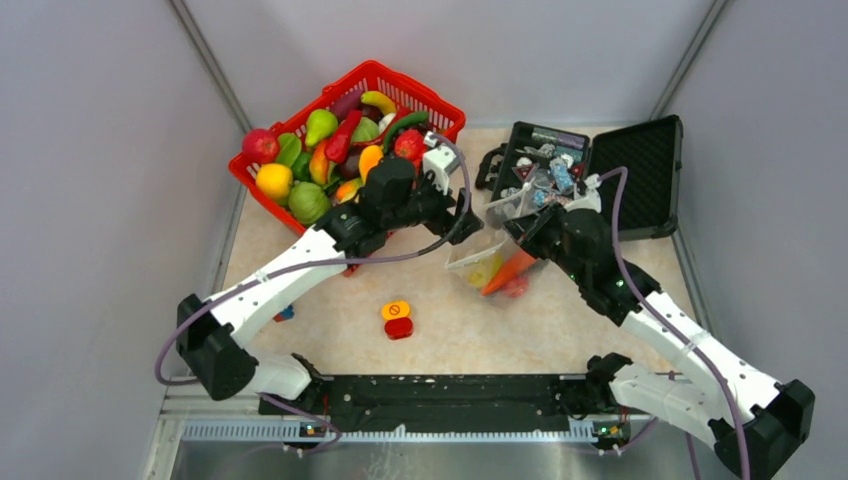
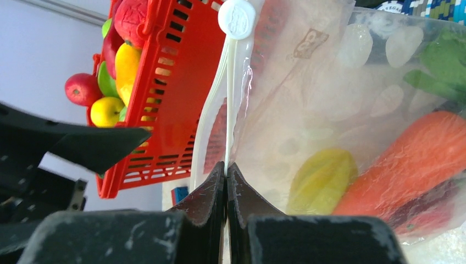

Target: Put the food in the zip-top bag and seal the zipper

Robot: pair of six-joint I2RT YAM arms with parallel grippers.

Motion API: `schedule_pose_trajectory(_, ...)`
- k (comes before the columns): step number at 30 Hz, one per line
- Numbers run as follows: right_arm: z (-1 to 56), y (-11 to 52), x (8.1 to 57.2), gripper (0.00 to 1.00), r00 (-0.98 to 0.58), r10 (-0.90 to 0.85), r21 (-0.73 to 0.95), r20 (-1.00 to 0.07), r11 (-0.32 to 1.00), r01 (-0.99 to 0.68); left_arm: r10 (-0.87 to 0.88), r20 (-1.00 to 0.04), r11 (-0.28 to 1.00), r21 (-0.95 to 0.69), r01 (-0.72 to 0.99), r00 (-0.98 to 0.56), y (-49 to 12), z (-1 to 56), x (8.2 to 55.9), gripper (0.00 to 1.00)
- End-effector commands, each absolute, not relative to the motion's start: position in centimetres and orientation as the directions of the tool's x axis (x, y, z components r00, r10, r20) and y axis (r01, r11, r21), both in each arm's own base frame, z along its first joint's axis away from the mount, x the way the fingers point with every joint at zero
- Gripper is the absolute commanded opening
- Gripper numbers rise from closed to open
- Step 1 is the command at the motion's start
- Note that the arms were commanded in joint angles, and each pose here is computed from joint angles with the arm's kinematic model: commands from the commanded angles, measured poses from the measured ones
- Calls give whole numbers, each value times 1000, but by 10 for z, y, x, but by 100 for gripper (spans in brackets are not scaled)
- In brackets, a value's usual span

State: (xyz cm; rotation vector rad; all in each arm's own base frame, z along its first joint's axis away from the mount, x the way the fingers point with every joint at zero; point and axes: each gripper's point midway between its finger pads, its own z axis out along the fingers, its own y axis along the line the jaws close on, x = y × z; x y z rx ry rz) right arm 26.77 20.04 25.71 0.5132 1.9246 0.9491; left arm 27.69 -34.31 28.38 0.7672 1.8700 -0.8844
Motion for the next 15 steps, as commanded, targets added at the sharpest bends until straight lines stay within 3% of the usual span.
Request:
schedule_pose_trajectory(1, 294, 201, 282, 0, -417, 718, 807, -558, 587, -68, 104, -938, 608, -204, 767, -332, -320, 306, 275, 83)
schedule_pose_trajectory(15, 289, 213, 304, 0, -402, 714, 795, -574, 602, -67, 98, -942, 652, -183, 736, -321, -302, 308, 272, 86)
